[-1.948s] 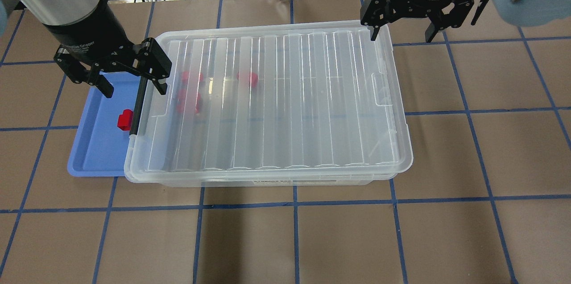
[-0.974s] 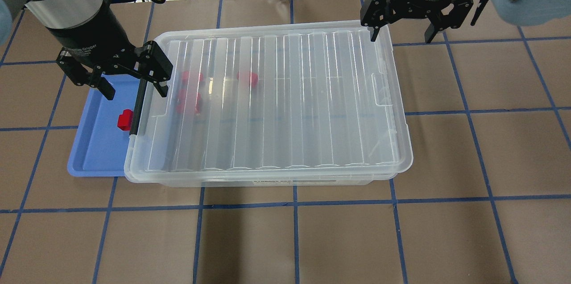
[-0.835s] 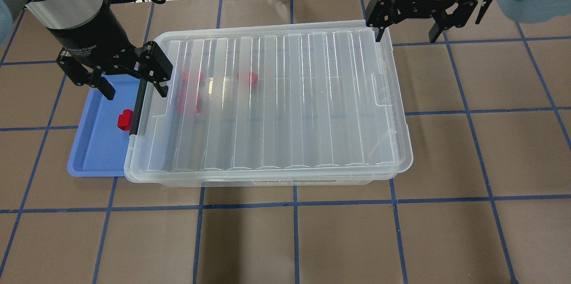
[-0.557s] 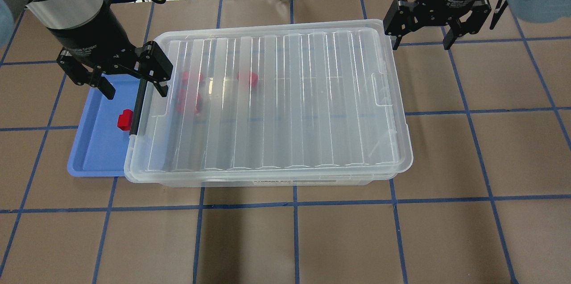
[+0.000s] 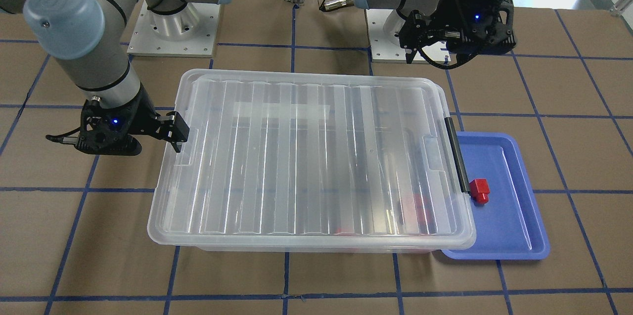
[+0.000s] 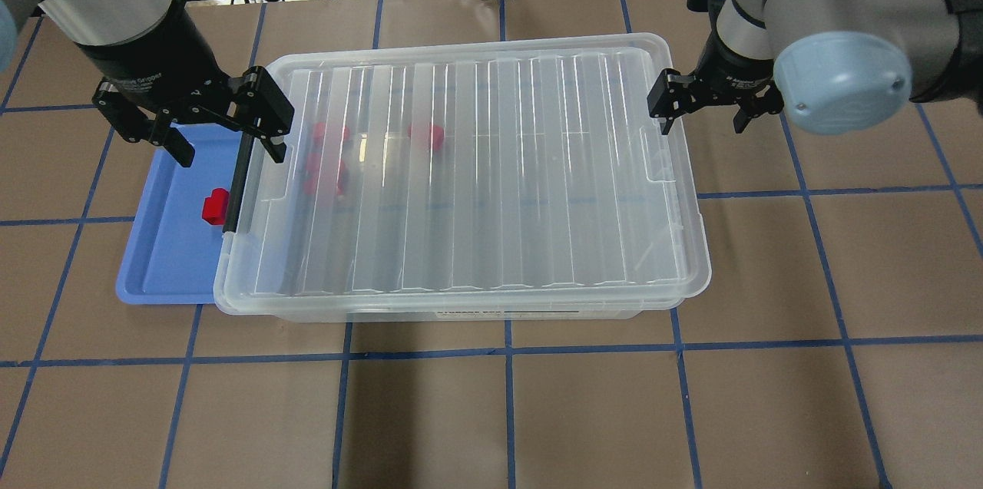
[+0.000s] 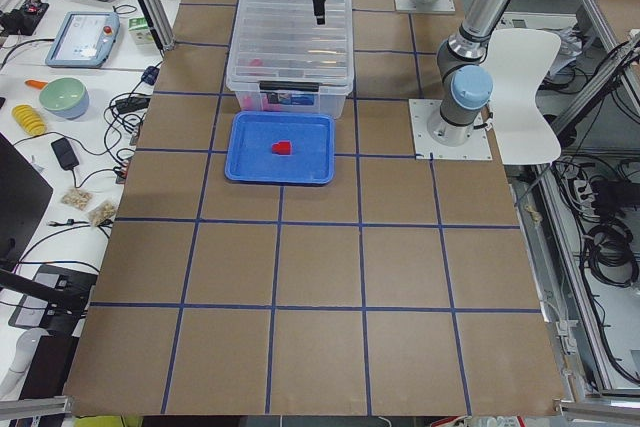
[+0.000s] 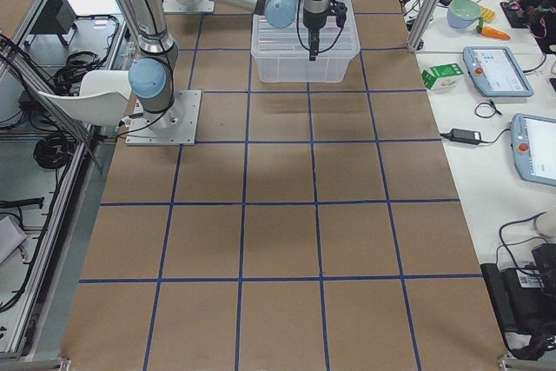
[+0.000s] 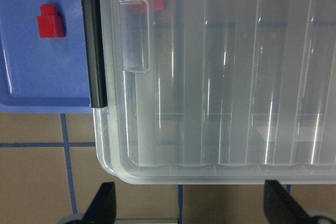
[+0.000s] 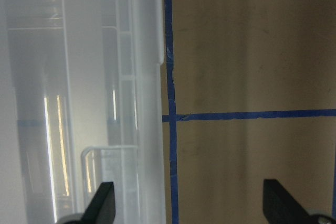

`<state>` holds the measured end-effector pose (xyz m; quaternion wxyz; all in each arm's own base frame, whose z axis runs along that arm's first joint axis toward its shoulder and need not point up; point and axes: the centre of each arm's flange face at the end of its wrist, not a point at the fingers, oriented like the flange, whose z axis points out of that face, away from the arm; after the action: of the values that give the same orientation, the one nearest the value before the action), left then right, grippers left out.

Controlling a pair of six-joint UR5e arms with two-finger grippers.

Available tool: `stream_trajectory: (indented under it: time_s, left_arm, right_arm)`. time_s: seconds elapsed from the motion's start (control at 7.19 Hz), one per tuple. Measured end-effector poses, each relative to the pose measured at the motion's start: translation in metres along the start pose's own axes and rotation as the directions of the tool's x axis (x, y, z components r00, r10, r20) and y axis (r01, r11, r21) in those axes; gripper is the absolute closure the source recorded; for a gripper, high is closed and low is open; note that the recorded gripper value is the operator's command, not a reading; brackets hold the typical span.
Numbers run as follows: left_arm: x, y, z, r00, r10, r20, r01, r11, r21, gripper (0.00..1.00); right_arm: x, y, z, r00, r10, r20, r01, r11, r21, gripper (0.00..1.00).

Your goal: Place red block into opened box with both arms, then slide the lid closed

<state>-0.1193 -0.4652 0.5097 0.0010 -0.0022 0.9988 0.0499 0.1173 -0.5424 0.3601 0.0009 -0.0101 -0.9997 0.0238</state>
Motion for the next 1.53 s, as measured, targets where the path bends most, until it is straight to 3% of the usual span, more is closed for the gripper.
stream_trajectory:
  time_s: [0.28,0.83,1.11,1.53]
  left_arm:
    - [-0.023,-0.012,0.006,1.000,-0.029,0.001,0.029,1.000,-0.005,0.00]
    - [-0.157,-0.036,0.025,0.996,0.090,-0.012,-0.090,0.996,-0.029,0.00]
    - [-0.208,-0.058,0.058,0.994,0.113,-0.008,-0.113,0.993,-0.023,0.00]
    - [-0.231,-0.088,0.129,0.993,0.114,0.028,-0.115,0.992,0.044,0.00]
  right_arm:
    - [0.001,0.002,0.020,1.000,-0.005,-0.004,0.005,1.000,0.010,0.00]
    - [0.032,-0.003,0.023,0.999,-0.051,-0.011,0.051,0.999,0.009,0.00]
    - [0.054,-0.007,0.022,0.997,-0.071,-0.014,0.071,0.997,0.009,0.00]
    - [0.090,-0.009,0.018,0.994,-0.110,-0.019,0.111,0.994,0.010,0.00]
